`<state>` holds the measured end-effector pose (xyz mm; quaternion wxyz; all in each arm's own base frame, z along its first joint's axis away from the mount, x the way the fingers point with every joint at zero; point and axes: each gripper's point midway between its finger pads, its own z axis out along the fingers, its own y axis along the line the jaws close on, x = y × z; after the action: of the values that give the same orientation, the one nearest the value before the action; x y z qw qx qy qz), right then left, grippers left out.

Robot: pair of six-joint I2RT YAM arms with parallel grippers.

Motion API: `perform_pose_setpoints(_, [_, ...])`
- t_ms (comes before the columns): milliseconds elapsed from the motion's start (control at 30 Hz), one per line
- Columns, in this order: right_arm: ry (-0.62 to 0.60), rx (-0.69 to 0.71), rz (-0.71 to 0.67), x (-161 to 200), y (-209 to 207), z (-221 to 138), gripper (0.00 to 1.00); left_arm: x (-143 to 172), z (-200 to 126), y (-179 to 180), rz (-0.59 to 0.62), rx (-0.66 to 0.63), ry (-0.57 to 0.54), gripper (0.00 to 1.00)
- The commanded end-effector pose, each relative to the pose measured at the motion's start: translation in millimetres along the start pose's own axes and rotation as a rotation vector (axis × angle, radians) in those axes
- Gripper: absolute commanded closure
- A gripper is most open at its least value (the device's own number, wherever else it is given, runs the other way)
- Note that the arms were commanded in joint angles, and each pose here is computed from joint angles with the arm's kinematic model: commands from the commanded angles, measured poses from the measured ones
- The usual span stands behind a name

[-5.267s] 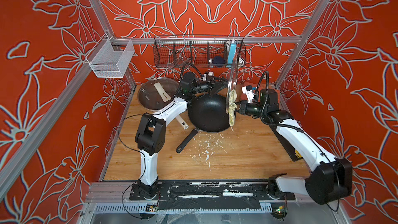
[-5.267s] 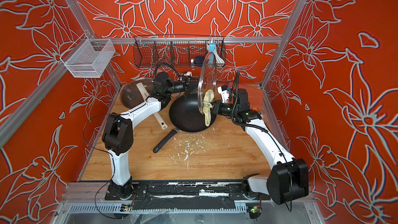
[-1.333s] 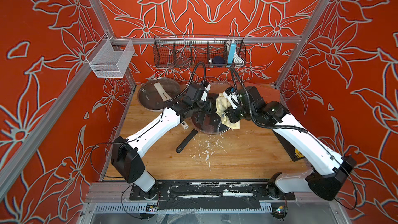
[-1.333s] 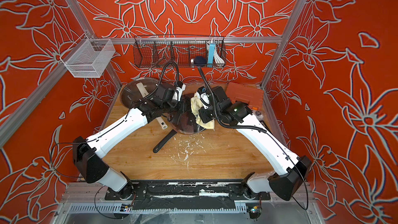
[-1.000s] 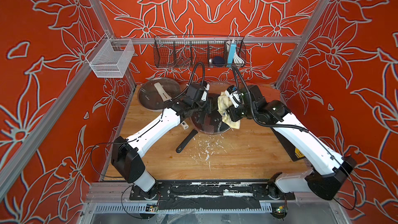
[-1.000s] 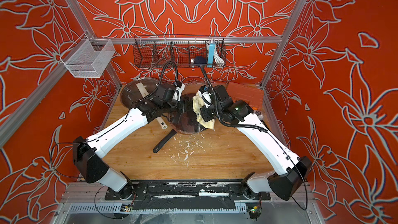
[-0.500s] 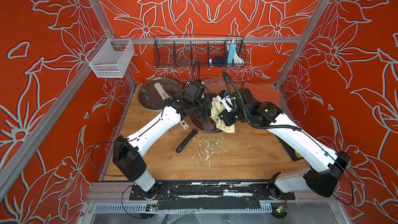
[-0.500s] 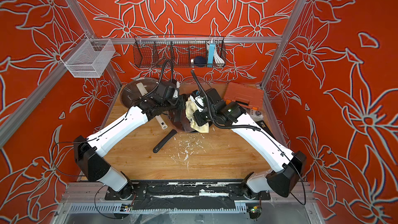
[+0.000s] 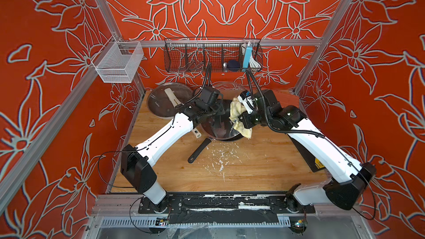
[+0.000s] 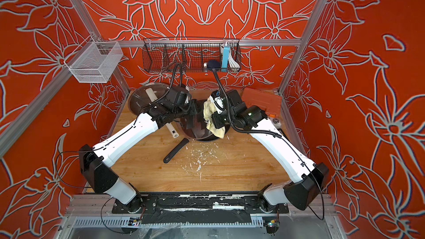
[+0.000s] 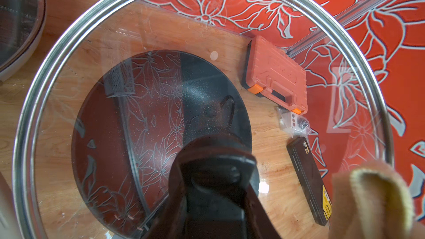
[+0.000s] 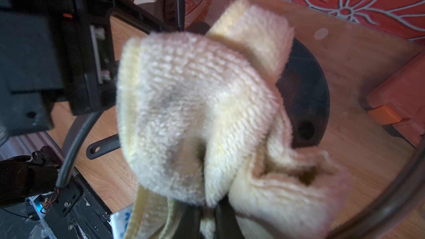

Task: Wipe the pot lid with a cloth
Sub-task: Wipe the pot lid.

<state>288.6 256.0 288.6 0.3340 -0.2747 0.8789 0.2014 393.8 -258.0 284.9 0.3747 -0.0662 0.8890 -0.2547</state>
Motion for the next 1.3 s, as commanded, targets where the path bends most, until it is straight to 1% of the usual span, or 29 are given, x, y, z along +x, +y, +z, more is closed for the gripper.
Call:
perform_pose_setpoints(0, [0.037, -0.068, -0.025, 11.4, 22.9, 11.9, 1.0, -48.6, -32.8, -44.0, -0.033, 0.154, -0.163, 1.0])
perform_pose_setpoints(133, [0.051, -0.095, -0.038, 15.6, 38.1, 19.0, 1.0, -49.2, -33.6, -43.6, -0.031, 0.15, -0.164, 1.0])
perform_pose_setpoints(233, [0.025, -0.002, -0.035, 10.2, 20.3, 11.6, 1.0, -47.7, -32.9, -41.3, -0.011, 0.143, -0.166, 1.0])
perform_pose_setpoints(300, [0.002, 0.038, -0.015, 3.7, 5.8, 2.4, 1.0, -46.0, -32.3, -40.2, 0.028, 0.142, -0.169, 1.0])
perform_pose_setpoints(367, [-0.022, 0.062, 0.009, -2.1, -9.2, -6.6, 1.0, -45.0, -32.3, -41.2, 0.091, 0.148, -0.175, 1.0])
perform_pose_setpoints(533, [-0.054, 0.124, 0.075, -11.3, -51.8, -21.7, 1.0, -42.9, -41.1, -54.3, 0.343, 0.222, -0.219, 1.0])
perform_pose_setpoints(633, [-0.071, 0.154, 0.091, -19.5, -68.6, -27.9, 1.0, -40.2, -48.4, -58.5, 0.475, 0.256, -0.258, 1.0])
perform_pose_setpoints(700, [-0.079, 0.14, 0.078, -26.7, -67.5, -28.7, 1.0, -37.3, -52.1, -60.3, 0.564, 0.273, -0.283, 1.0])
perform_pose_setpoints(733, [-0.079, 0.109, 0.072, -29.6, -62.2, -27.2, 1.0, -36.7, -54.4, -61.0, 0.6, 0.279, -0.297, 1.0])
perform_pose_setpoints(833, [-0.078, 0.035, 0.064, -32.8, -45.2, -18.0, 1.0, -36.6, -59.3, -63.2, 0.682, 0.29, -0.331, 1.0])
perform_pose_setpoints(933, [-0.05, 0.008, 0.052, -28.1, -30.0, -5.2, 1.0, -36.7, -63.1, -66.3, 0.751, 0.296, -0.353, 1.0])
perform_pose_setpoints(1133, [-0.035, -0.047, 0.043, -26.7, -4.9, 9.2, 1.0, -36.9, -69.8, -70.5, 0.847, 0.304, -0.398, 1.0])
perform_pose_setpoints(1167, [-0.034, -0.043, 0.05, -26.0, -5.3, 9.4, 1.0, -37.5, -69.7, -69.3, 0.852, 0.294, -0.403, 1.0])
perform_pose_setpoints(1267, [-0.046, 0.034, 0.071, -25.8, -24.7, 3.8, 1.0, -38.6, -71.0, -67.6, 0.859, 0.286, -0.437, 1.0])
